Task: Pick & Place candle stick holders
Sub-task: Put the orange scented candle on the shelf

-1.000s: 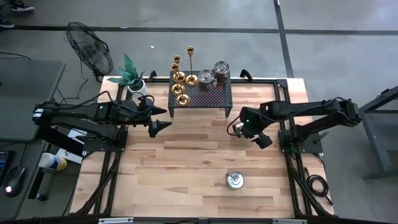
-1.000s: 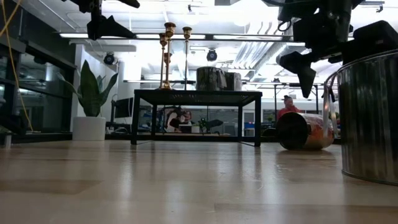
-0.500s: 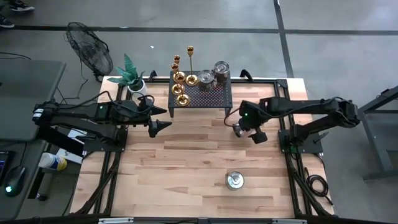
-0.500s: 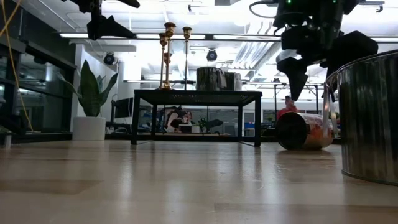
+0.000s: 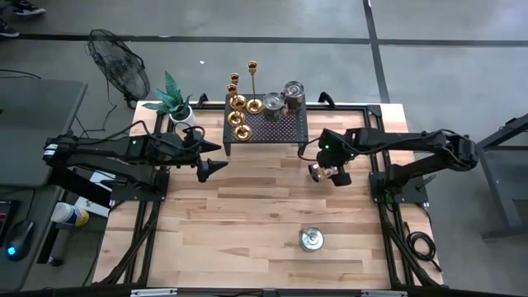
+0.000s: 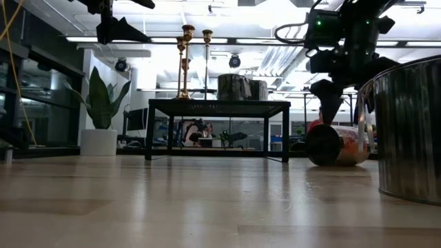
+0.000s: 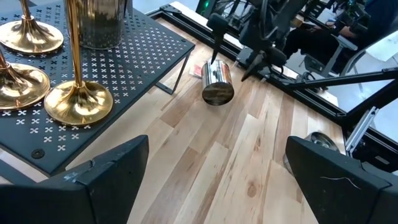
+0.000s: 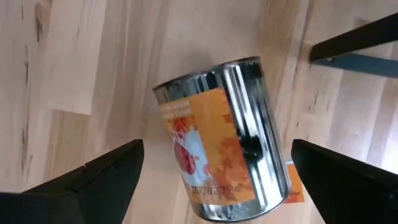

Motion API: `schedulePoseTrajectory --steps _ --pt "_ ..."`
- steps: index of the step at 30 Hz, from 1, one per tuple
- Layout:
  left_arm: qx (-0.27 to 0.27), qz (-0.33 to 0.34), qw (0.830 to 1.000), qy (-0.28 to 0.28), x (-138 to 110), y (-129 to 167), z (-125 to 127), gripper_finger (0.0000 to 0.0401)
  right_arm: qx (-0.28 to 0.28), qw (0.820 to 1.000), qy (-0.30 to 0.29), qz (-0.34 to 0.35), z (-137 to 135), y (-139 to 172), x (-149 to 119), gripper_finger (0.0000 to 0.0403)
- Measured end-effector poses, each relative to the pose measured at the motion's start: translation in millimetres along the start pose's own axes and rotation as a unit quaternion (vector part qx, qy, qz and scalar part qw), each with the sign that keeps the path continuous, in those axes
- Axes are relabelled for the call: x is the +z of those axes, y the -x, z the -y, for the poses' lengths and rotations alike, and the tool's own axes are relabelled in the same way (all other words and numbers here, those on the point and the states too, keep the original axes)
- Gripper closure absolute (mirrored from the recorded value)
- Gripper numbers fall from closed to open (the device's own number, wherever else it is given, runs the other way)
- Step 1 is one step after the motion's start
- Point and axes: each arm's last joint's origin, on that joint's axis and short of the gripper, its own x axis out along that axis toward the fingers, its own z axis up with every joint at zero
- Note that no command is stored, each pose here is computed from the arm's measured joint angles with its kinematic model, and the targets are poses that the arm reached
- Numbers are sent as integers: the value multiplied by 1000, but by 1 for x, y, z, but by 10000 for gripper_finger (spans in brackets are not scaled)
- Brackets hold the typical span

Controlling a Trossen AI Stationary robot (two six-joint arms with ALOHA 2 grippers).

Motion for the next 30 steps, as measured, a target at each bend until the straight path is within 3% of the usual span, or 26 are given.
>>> schedulePoseTrajectory --steps 11,22,30 --pt "0 0 1000 0 0 0 0 27 2 999 50 -10 1 -17 -14 3" --pt "0 0 1000 0 0 0 0 27 29 998 49 -36 9 -57 -8 3" --pt "0 0 1000 0 0 0 0 27 55 996 50 -42 8 -67 -8 18"
